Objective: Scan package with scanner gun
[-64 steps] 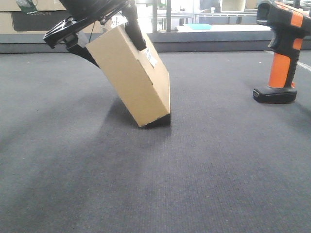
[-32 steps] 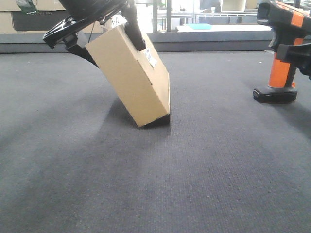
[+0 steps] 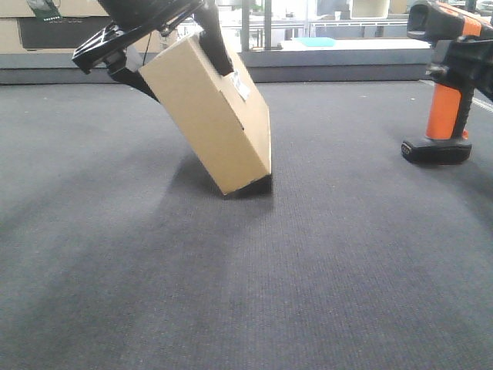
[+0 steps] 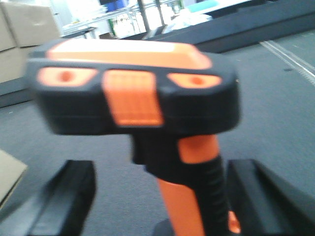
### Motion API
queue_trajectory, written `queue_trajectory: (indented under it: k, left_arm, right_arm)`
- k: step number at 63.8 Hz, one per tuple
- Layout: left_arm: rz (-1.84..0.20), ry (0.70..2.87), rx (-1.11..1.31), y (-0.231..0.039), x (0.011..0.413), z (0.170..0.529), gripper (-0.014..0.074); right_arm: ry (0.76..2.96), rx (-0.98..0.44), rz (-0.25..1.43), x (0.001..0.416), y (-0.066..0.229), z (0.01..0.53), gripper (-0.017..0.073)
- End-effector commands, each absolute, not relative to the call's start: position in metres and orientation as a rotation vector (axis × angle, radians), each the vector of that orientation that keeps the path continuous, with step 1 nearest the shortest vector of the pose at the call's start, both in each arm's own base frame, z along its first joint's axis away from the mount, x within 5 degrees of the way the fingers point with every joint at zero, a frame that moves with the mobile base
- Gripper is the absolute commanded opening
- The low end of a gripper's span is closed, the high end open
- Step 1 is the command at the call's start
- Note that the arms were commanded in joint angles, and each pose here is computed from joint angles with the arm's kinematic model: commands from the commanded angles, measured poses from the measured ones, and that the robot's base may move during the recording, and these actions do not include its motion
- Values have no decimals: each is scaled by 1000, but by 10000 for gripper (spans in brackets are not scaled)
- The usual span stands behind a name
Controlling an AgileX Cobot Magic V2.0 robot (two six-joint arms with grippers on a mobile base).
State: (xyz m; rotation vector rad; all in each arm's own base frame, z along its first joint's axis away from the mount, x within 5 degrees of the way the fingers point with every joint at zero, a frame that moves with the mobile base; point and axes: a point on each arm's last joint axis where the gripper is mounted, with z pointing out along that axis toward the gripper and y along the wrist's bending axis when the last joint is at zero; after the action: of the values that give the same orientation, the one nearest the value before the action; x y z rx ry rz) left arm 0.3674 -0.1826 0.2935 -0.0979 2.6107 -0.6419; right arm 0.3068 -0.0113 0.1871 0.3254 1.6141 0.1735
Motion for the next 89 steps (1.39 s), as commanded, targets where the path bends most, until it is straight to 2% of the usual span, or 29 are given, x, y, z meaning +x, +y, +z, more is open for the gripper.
queue_trajectory:
  k: [1,13,50,78,84,89]
  left_arm:
    - [-669,2577,-84,-189,366,299,-111]
    - [-671,2576,-80,-190,365,300,-111]
    - [-673,2576,-74,-192,364,300,-111]
    - [-673,2576,-74,-192,364,300,-111]
    - [-674,2574,-74,-192,365,300,-111]
    - [-675,2570,-75,-192,365,300,-111]
  right_arm:
    - [1623,358,170,312,-13,184,517]
    - [1622,358,170,328,-13,180,562]
    - [1591,392,167,350,-16,180,561]
    - [1586,408,165,352,-17,182,557]
    - [1586,408,165,352,-17,182,487]
    - [1586,408,165,352,-17,182,318]
